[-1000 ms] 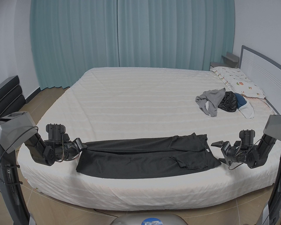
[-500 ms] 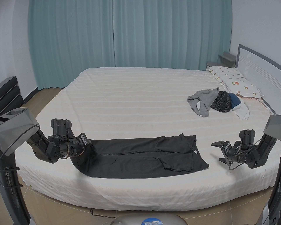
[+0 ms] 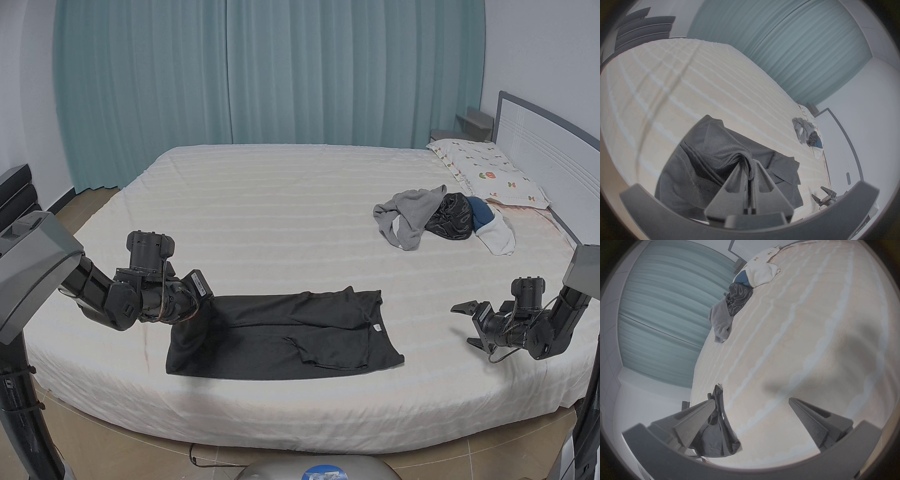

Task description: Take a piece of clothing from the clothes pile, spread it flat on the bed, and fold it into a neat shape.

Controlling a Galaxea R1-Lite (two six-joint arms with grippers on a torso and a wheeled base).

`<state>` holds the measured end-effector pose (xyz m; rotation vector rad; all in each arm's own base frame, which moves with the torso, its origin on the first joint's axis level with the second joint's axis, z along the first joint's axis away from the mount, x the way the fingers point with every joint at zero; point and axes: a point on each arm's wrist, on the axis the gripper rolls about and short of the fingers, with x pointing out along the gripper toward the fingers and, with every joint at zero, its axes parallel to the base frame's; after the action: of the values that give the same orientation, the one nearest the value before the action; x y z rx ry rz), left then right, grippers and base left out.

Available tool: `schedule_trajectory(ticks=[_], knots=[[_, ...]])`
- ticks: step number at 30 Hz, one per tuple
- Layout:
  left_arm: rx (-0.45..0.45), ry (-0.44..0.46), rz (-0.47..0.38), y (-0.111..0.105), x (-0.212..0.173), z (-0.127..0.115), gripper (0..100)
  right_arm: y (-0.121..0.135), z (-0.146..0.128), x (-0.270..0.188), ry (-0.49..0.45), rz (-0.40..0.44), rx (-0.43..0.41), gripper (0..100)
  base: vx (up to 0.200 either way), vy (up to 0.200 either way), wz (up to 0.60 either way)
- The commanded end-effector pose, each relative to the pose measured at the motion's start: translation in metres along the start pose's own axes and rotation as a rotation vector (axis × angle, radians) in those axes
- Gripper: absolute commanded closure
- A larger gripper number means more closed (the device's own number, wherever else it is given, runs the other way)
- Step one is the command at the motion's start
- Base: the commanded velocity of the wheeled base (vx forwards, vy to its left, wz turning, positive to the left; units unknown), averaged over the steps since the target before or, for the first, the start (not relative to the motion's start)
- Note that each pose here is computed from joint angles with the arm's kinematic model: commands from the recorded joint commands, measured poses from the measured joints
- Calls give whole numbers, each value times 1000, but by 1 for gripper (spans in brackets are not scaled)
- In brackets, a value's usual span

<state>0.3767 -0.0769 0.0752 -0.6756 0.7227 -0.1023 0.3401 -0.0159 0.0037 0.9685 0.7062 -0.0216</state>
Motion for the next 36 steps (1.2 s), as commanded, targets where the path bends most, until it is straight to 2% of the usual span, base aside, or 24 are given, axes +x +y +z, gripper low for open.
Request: schedule_trajectory(ticks=[1,11,17,21,30,35,36], knots=[[23,20,-31,-21,3,-3,100,0,0,0,2,1,-2,0,0,-200,0],[73,71,-66,-56,12,-17,100,2,-3,1,8,3,-6,0,0,-200,0],[95,121,-35,-75,26,-25,100,3,-5,1,14,4,-8,0,0,-200,0],[99,123,-19,-85,36,-31,100,2,-5,1,15,3,-8,0,0,-200,0],[101,67,44,-94,60,-47,100,2,-5,2,16,2,-9,0,0,0,0],[61,46,53,-95,68,-47,100,2,-5,2,17,2,-10,0,0,0,0],[61,47,55,-95,69,-47,0,2,-5,2,17,2,-10,0,0,0,0]])
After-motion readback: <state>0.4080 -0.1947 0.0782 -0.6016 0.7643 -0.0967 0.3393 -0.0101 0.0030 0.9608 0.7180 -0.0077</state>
